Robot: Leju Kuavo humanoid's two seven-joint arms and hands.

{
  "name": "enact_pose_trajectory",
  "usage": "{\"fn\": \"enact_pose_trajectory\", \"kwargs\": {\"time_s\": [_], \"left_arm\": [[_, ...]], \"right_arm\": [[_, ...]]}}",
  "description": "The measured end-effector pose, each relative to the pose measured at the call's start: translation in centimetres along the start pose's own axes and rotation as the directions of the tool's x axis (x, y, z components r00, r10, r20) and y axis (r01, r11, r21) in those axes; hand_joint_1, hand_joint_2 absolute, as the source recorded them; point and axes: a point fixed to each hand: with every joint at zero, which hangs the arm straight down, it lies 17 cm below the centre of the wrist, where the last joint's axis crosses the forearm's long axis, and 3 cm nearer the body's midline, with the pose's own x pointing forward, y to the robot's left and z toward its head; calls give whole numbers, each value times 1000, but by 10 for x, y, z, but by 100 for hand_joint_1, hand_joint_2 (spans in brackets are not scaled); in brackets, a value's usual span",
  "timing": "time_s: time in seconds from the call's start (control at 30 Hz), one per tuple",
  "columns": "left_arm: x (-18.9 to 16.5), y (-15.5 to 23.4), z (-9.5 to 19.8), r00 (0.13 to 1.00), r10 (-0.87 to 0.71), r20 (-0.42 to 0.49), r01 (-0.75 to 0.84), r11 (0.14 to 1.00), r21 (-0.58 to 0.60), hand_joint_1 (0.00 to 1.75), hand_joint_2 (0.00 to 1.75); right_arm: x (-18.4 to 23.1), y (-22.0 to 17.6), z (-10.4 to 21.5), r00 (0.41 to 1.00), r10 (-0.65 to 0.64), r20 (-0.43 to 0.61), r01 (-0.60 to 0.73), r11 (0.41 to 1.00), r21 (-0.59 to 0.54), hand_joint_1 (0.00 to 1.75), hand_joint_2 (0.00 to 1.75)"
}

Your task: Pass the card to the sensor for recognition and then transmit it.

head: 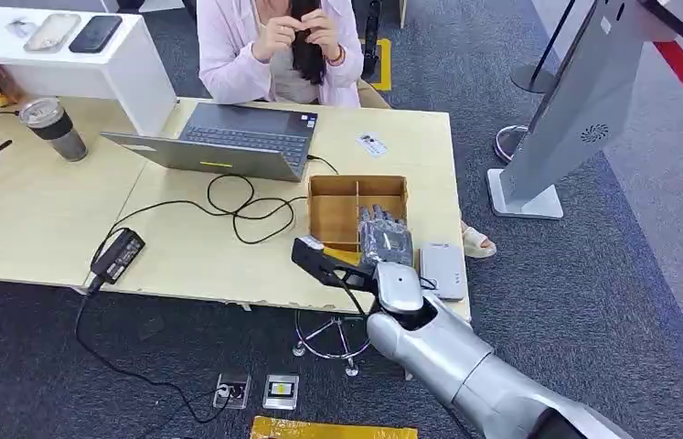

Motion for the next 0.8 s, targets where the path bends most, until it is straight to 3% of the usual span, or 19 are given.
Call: {"fn": "enact_pose_trajectory", "kwargs": {"time_s": [0.1, 0.8], "left_arm": [[0, 0, 0, 1000, -1, 1, 1, 1000, 0, 0, 0], [-3, 2, 0, 999, 27, -21, -27, 1000, 7, 0, 0]], "right_arm": [[9, 3, 0, 997, 7, 75, -8, 1000, 7, 0, 175], [-29, 1, -7, 997, 68, 24, -68, 998, -1, 0, 175]]}}
